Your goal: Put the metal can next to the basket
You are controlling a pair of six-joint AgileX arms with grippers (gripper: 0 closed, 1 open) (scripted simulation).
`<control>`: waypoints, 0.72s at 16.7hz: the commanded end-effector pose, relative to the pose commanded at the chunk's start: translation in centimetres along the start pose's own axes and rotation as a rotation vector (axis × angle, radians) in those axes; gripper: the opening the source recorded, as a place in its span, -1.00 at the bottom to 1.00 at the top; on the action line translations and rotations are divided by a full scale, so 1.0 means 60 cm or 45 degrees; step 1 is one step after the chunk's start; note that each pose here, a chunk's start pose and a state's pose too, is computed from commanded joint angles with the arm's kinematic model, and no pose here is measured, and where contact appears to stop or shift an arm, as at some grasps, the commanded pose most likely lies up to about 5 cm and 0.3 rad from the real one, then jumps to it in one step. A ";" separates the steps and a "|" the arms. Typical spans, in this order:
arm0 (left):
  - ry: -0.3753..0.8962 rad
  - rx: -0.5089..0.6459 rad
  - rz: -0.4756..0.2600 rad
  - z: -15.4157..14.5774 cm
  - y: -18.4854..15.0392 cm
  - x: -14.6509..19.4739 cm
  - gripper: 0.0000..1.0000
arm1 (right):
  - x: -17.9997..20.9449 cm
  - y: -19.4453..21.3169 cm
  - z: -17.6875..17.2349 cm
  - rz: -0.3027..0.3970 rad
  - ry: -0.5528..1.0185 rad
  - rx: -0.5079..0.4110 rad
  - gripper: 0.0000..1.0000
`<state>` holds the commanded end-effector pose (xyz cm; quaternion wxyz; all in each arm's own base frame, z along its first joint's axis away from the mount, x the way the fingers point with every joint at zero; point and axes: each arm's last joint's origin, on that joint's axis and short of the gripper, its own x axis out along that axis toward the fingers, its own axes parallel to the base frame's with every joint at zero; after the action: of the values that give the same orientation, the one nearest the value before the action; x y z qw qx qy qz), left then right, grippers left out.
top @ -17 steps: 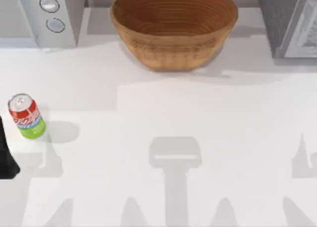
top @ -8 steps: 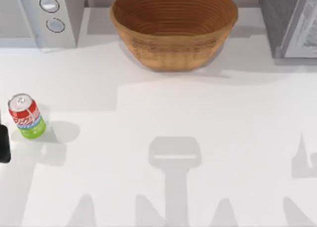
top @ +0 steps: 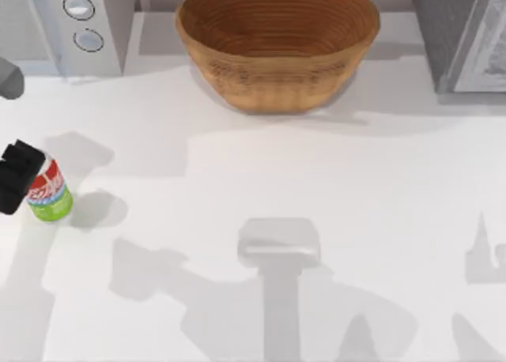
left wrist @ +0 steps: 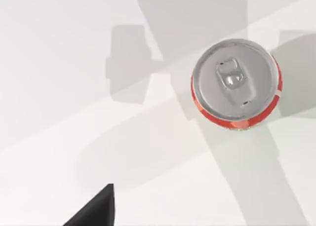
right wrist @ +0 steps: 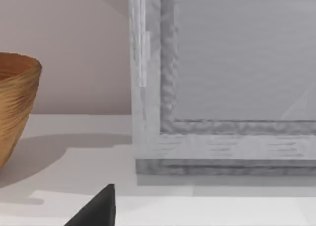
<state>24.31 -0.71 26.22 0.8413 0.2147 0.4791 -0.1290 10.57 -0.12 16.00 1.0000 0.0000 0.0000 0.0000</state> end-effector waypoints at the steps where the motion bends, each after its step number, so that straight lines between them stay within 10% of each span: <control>1: 0.100 0.052 -0.055 0.021 0.009 0.020 1.00 | 0.000 0.000 0.000 0.000 0.000 0.000 1.00; 12: 0.550 0.368 -0.405 0.136 0.057 0.168 1.00 | 0.000 0.000 0.000 0.000 0.000 0.000 1.00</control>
<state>36.98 -1.81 22.00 0.6498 0.2768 0.6512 -0.2774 10.57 -0.12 16.00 1.0000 0.0000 0.0000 0.0000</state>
